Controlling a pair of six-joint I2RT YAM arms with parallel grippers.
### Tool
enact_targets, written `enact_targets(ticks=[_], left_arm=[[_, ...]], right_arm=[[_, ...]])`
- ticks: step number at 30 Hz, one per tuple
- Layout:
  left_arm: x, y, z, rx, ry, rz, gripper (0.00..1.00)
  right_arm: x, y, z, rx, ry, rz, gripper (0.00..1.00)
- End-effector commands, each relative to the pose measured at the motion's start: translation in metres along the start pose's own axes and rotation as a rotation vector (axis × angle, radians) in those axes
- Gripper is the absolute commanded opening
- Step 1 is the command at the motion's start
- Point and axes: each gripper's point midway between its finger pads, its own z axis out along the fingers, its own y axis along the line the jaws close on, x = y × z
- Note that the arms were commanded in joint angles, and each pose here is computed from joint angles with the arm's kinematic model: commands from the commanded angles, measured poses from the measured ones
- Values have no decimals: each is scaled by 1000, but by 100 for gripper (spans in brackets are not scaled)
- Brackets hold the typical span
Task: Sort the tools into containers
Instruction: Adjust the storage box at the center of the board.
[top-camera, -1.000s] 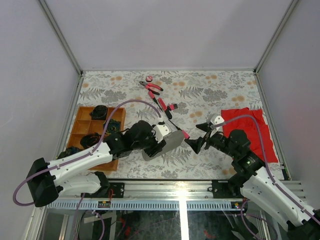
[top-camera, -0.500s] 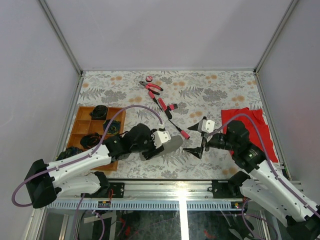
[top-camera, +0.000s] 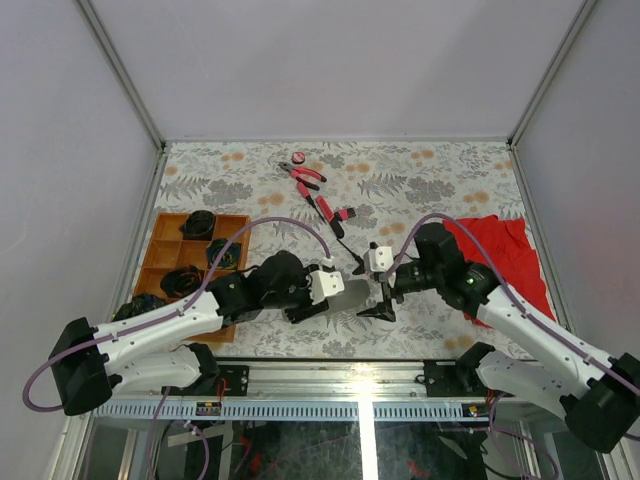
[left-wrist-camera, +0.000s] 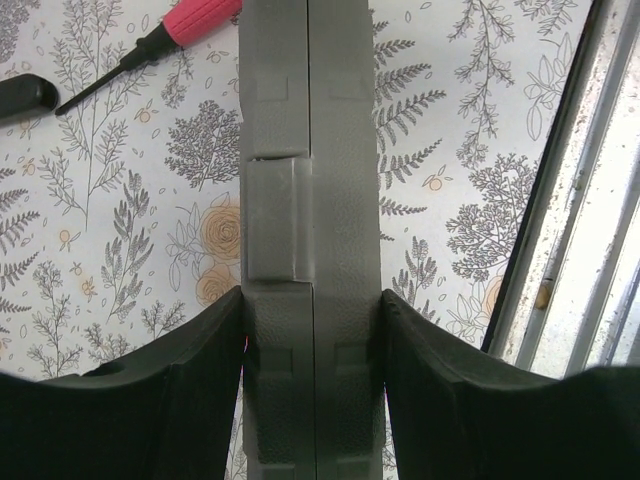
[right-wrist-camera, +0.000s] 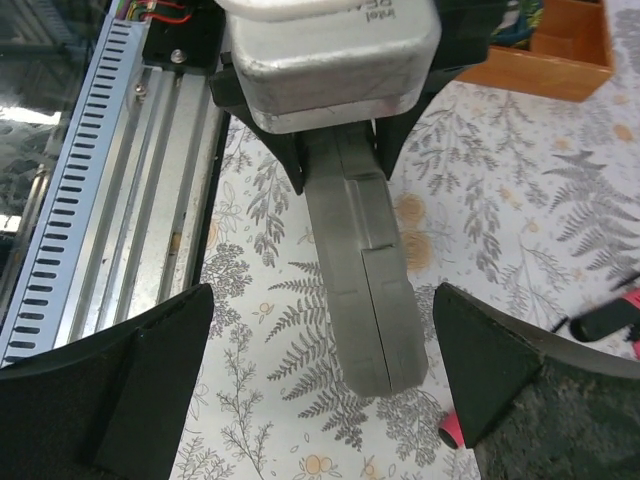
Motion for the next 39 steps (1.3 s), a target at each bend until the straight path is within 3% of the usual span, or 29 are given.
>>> enact_targets(ticks=[1,12,24,34,39], left_arm=[[-6,-8,-2,33,-38,41,0],[-12,-17,-6,64,-86,64,0],[-11,-18,-5,62,-90,63,4],[-16,-20,-8,66,-123,63,12],[-19,-14,-11,24,-151,45,26]], right_arm=[[-7,-6,16,-30,-14,-85,97],[30,-19,46,-35,-3,-112,94],[76,-14,68,-61,100,-42,88],[88,-19,69,-34,139,-41,55],[87,-19,65,-36,157,-52,35]])
